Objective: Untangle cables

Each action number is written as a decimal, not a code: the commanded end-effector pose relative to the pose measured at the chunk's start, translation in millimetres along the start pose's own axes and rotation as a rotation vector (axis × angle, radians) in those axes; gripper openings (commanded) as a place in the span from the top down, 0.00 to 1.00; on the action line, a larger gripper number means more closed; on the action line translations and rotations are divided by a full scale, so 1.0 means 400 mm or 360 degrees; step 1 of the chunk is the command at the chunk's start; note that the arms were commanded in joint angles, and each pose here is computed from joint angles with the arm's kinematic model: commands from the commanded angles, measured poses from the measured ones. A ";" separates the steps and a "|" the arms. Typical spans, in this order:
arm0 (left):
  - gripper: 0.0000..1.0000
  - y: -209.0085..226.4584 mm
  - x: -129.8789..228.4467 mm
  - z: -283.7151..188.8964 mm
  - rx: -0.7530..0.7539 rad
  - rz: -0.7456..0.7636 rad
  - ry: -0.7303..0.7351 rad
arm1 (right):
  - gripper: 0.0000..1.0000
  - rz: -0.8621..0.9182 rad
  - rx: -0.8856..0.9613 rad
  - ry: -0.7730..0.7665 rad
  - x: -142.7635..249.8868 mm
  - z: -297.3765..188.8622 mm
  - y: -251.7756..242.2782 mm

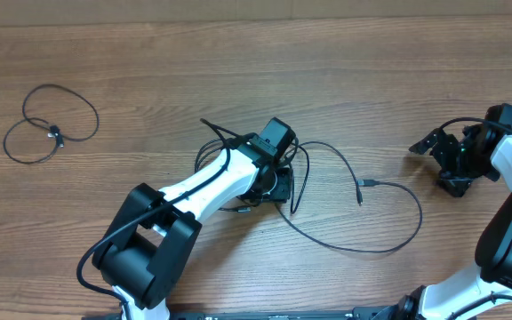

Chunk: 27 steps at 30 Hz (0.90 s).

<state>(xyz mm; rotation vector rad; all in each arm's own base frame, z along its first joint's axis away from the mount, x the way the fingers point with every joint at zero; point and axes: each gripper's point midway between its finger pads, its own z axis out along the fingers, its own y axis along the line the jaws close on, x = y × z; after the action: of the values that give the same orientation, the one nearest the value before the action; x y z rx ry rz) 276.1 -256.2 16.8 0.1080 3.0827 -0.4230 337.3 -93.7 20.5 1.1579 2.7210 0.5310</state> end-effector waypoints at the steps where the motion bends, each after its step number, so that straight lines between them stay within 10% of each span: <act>1: 0.64 0.009 0.000 0.006 -0.0049 -0.0009 -0.0021 | 0.00 -0.0018 -0.0004 -0.0040 -0.023 -0.011 0.009; 27: 0.57 0.035 0.017 0.028 -0.0095 -0.0163 -0.0025 | 0.00 -0.0018 -0.0004 -0.0040 -0.023 -0.011 0.009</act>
<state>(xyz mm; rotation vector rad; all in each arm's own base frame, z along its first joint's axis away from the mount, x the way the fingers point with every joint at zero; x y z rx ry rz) 272.7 -246.8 5.7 -0.0229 3.0907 -0.3548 337.2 -93.7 20.3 1.1576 2.7215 0.5310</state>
